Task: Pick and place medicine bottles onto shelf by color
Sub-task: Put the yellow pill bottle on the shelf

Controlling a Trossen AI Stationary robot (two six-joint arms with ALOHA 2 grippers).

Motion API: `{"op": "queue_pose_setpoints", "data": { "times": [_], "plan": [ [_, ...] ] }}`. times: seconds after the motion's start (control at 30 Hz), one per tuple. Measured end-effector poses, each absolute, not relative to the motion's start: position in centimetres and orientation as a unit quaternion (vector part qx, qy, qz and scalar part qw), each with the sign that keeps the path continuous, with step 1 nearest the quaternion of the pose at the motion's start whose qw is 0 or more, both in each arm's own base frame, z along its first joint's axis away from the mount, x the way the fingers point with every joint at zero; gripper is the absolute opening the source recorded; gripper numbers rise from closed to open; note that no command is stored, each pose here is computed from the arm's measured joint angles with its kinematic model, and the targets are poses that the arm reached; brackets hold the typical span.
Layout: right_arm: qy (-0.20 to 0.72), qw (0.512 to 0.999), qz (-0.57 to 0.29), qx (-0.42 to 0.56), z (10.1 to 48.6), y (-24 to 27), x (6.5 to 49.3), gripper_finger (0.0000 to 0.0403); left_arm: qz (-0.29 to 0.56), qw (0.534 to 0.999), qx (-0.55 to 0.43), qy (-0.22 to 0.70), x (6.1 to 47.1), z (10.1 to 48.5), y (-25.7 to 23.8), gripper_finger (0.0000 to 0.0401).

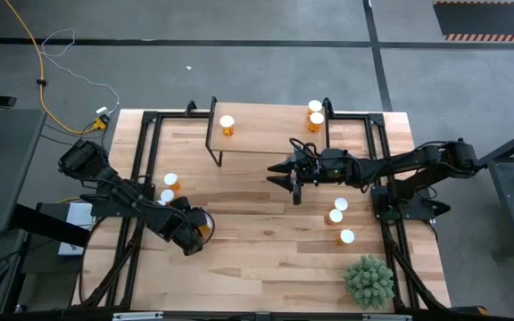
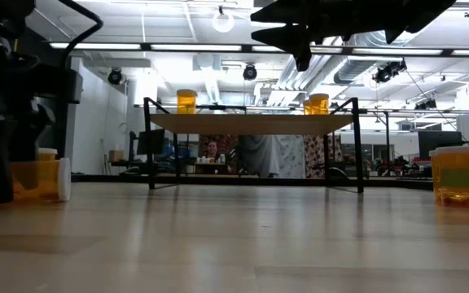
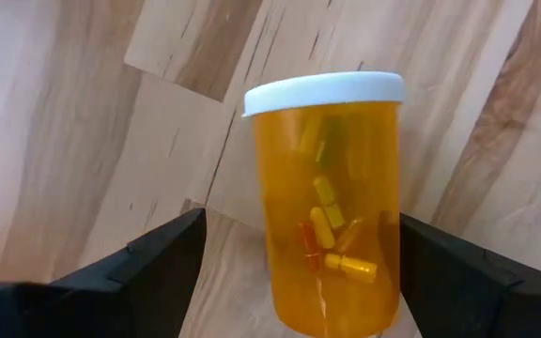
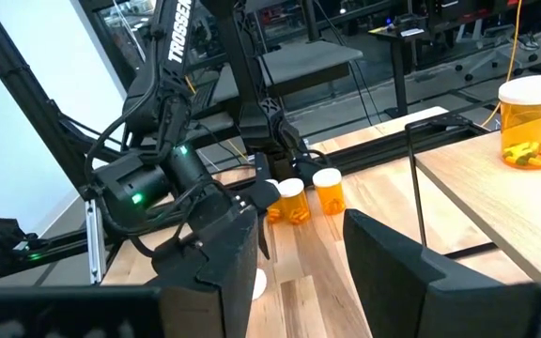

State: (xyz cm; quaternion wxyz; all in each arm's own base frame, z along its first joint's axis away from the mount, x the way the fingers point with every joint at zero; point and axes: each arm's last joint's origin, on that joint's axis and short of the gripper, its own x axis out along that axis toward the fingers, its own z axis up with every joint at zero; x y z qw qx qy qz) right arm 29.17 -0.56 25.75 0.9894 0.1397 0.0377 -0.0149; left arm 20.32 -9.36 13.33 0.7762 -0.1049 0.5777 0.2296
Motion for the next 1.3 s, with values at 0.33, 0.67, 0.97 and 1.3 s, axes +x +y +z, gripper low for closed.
{"op": "queue_pose_setpoints", "data": {
  "times": [0.33,0.67,0.97,1.3],
  "plan": [
    [0.038,0.989,-0.015,0.140,25.7,-0.6,29.2,0.0152,0.216,0.752,-0.153,0.604,20.7,13.3,-8.7,0.0244],
    [0.038,0.989,-0.015,0.140,25.7,-0.6,29.2,0.0152,0.187,0.731,-0.192,0.627,21.8,14.1,-7.6,0.0183],
    [0.038,0.989,-0.015,0.140,25.7,-0.6,29.2,0.0152,0.178,0.738,-0.184,0.624,22.4,14.4,-7.1,0.0191],
    [0.038,0.990,-0.015,0.135,25.7,-0.6,29.2,0.0152,0.166,0.789,-0.152,0.572,22.8,15.9,-6.6,0.0182]
  ]
}}
